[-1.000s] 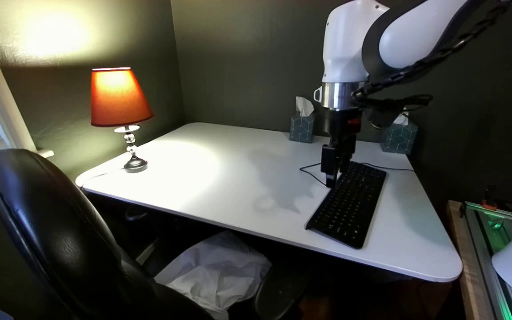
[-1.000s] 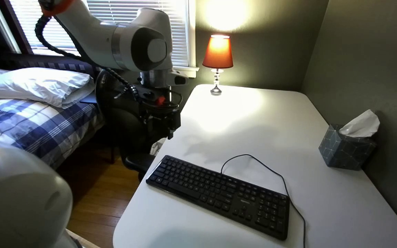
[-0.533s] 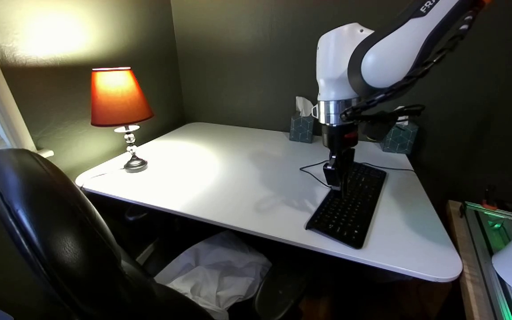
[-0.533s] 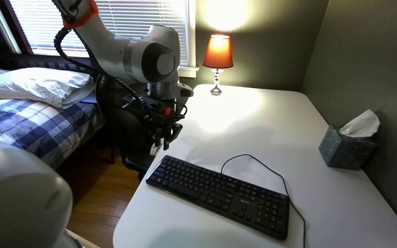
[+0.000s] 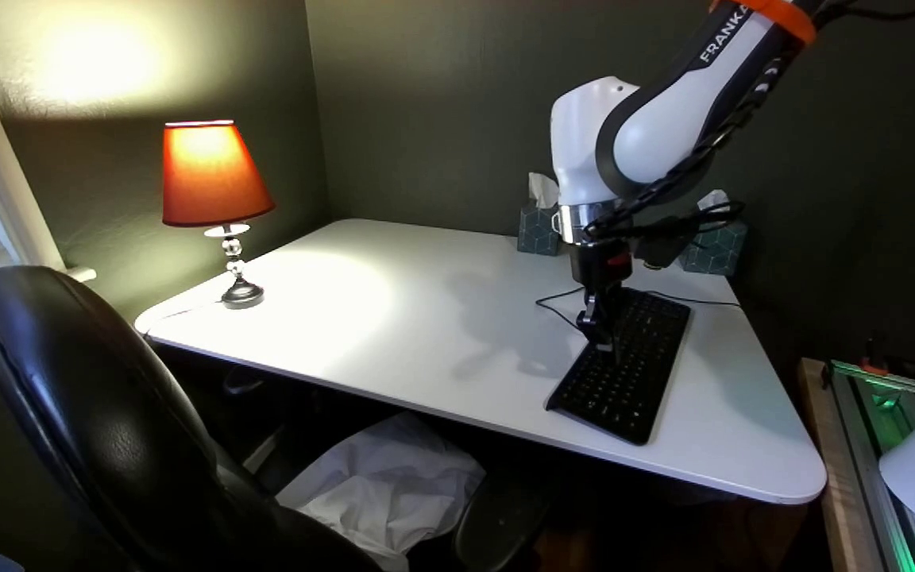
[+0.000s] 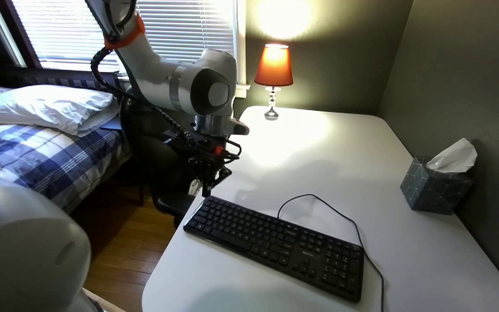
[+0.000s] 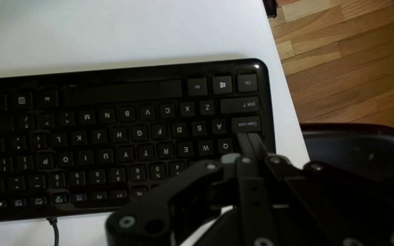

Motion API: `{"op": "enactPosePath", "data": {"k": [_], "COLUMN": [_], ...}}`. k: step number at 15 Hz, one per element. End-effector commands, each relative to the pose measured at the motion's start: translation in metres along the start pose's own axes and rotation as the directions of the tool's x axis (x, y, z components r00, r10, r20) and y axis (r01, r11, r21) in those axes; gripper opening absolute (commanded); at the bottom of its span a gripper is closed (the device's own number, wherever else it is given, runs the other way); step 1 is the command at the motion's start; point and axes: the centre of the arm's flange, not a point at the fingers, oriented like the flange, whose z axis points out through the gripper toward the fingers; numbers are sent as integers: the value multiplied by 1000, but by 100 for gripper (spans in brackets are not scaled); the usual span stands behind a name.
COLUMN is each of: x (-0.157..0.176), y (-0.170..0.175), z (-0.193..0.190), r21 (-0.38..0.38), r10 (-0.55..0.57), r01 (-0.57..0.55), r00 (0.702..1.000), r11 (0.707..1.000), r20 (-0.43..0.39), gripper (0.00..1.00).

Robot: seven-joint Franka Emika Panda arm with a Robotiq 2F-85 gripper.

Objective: Press one of the buttons on the left side of the keyboard

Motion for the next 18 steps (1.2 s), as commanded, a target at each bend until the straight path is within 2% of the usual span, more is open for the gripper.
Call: {"op": "enactPosePath", "data": {"k": [1, 18], "x": [11, 25], "y": [4, 8], "z": [10, 42], "r21": [4, -23], "r10": [3, 7], "r01": [-3, -3], "r00": [999, 987], "r11": [1000, 1000], "r20": [42, 161], "gripper": [0, 0]}}
